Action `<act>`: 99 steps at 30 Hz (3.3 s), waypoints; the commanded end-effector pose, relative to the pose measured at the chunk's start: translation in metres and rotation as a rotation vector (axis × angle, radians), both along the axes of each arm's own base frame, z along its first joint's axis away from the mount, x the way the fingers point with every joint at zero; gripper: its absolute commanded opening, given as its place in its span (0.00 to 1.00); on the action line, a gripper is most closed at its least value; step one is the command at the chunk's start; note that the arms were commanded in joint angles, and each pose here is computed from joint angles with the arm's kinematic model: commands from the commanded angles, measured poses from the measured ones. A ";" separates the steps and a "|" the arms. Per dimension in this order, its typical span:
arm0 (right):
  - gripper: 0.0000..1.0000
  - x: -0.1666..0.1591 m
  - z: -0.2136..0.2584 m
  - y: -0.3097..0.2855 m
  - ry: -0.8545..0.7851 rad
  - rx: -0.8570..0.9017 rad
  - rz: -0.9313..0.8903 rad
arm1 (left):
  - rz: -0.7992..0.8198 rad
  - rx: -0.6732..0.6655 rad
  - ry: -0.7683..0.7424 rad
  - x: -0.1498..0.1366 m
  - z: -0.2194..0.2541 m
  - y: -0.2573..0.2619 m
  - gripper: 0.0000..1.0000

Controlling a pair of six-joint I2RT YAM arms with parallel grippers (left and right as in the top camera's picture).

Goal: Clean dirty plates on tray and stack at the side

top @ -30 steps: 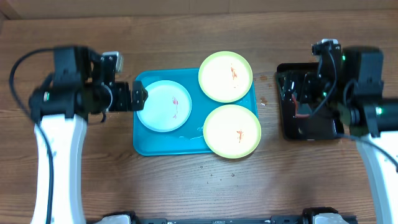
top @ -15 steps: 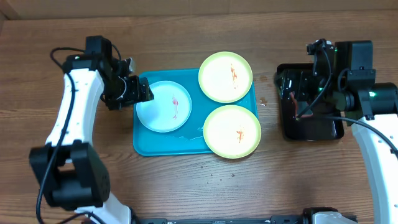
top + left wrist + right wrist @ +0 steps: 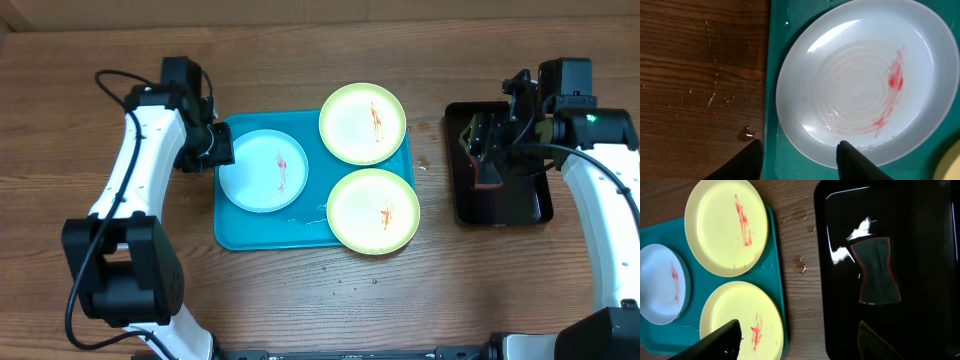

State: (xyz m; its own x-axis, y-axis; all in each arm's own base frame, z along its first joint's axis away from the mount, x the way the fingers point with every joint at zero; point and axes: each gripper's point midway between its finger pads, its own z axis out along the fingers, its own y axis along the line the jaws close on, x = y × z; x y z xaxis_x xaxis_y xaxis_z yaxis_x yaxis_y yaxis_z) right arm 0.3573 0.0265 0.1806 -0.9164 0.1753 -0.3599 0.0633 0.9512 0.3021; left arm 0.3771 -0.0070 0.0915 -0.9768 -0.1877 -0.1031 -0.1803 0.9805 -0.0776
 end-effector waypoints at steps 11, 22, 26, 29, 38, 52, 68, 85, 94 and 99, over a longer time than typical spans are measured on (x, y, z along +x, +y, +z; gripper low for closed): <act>0.75 0.001 0.009 -0.010 -0.016 -0.049 -0.022 | -0.029 0.032 0.136 0.005 -0.068 0.005 0.41; 0.75 -0.002 0.007 -0.010 -0.003 -0.048 -0.021 | -0.026 0.030 0.191 0.001 -0.092 0.005 0.19; 0.75 -0.002 0.007 -0.010 -0.004 -0.048 -0.021 | -0.025 0.031 0.181 0.004 -0.092 0.005 0.17; 0.72 -0.002 0.007 -0.010 -0.004 -0.048 -0.021 | -0.025 0.031 0.169 0.007 -0.092 0.005 0.04; 0.64 0.003 0.001 -0.048 0.021 -0.182 -0.257 | -0.024 0.032 0.133 0.015 -0.093 0.005 0.04; 0.62 0.016 -0.084 -0.065 0.216 -0.237 -0.077 | -0.026 0.033 0.130 0.016 -0.093 0.005 0.04; 0.34 0.043 -0.145 -0.069 0.235 -0.265 0.029 | -0.028 0.033 0.119 0.019 -0.093 0.005 0.04; 0.04 0.020 -0.182 -0.058 0.316 -0.208 0.041 | -0.028 0.036 0.124 0.018 -0.093 0.006 0.04; 0.04 0.050 -0.088 -0.036 0.231 -0.053 0.006 | -0.028 0.032 0.125 0.017 -0.093 0.005 0.04; 0.04 0.068 -0.017 0.012 0.113 0.134 0.062 | -0.028 0.031 0.126 0.017 -0.093 0.005 0.04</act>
